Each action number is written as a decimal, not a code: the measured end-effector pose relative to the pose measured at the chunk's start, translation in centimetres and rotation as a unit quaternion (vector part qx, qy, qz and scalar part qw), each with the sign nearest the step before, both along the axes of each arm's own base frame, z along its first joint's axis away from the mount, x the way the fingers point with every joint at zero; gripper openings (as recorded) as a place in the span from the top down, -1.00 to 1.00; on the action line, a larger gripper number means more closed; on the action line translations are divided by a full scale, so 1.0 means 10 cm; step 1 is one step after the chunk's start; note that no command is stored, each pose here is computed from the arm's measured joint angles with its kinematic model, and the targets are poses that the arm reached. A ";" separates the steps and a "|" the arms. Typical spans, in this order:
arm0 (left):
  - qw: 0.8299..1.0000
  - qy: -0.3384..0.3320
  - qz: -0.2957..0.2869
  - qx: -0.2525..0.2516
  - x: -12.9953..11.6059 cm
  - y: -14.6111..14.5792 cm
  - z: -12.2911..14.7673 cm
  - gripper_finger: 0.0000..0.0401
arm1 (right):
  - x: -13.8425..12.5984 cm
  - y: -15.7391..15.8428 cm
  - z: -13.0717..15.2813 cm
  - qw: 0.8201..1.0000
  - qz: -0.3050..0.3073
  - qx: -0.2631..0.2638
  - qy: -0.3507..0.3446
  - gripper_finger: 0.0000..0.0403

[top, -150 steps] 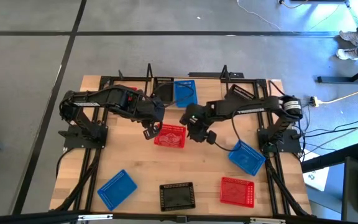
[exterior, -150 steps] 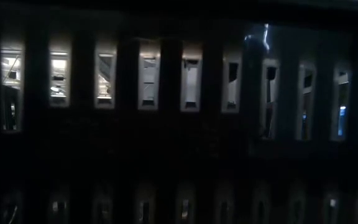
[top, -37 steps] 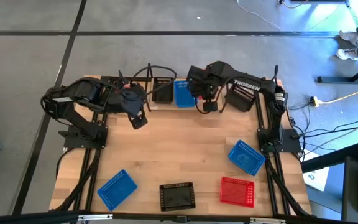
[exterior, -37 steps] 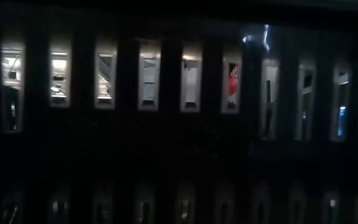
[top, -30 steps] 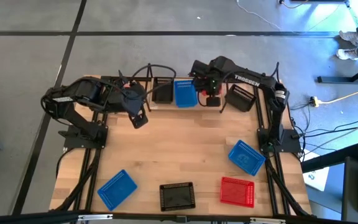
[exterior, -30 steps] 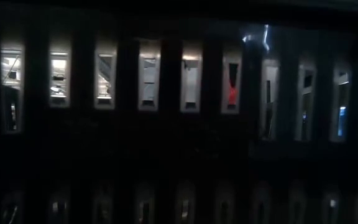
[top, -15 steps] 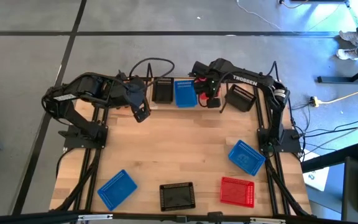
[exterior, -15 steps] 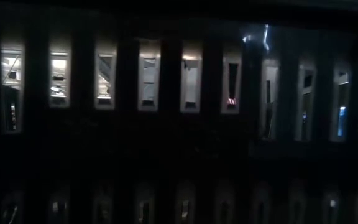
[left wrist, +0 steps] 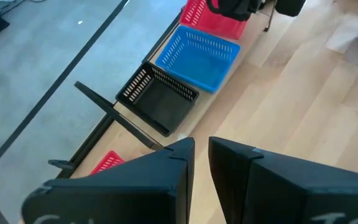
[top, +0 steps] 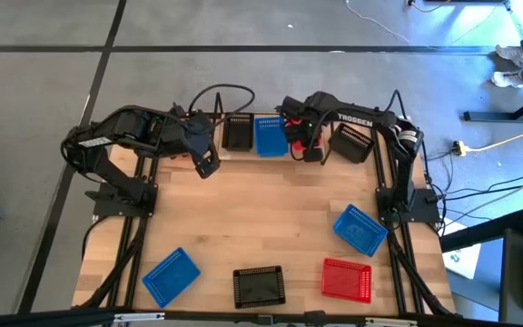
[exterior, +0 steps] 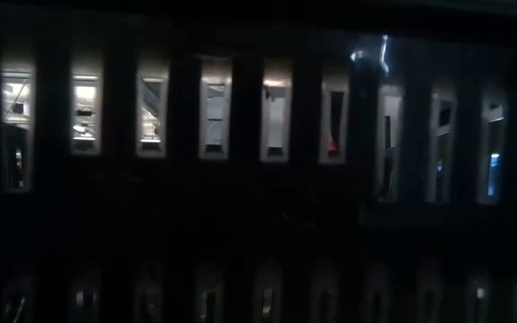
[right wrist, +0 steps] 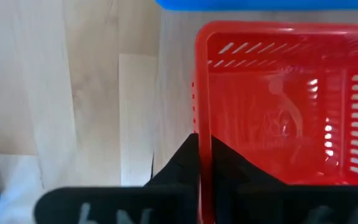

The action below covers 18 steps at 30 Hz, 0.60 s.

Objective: Stack baskets on shelf by color
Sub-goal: Put the middle red bin on the shelf, then stack the right blue bin on top of the blue bin on the shelf

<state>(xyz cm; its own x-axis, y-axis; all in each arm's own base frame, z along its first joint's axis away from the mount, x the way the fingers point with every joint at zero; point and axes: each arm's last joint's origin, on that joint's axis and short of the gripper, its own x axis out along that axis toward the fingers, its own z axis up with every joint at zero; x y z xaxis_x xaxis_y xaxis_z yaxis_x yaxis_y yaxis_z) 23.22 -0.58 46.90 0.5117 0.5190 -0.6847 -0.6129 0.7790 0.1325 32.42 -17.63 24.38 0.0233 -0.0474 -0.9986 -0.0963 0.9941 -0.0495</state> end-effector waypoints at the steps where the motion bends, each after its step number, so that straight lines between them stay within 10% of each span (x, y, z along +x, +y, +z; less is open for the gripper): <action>1: 1.000 0.000 0.000 0.000 0.00 0.00 0.00 0.81 | -0.01 0.00 -0.02 1.000 0.000 0.002 0.003 0.90; 18: 1.000 -0.003 0.005 -0.003 0.00 0.00 0.00 0.81 | -0.02 0.02 0.17 1.000 -0.018 0.008 0.016 0.58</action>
<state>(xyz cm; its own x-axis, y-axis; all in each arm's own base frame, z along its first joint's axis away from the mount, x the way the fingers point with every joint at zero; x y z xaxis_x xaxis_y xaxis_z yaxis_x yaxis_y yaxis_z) 23.21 -0.58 46.90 0.5113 0.5191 -0.6849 -0.6209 0.7741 0.1232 32.17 -17.39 26.06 -0.0095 -0.0315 -0.9995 -0.0616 0.9976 -0.0308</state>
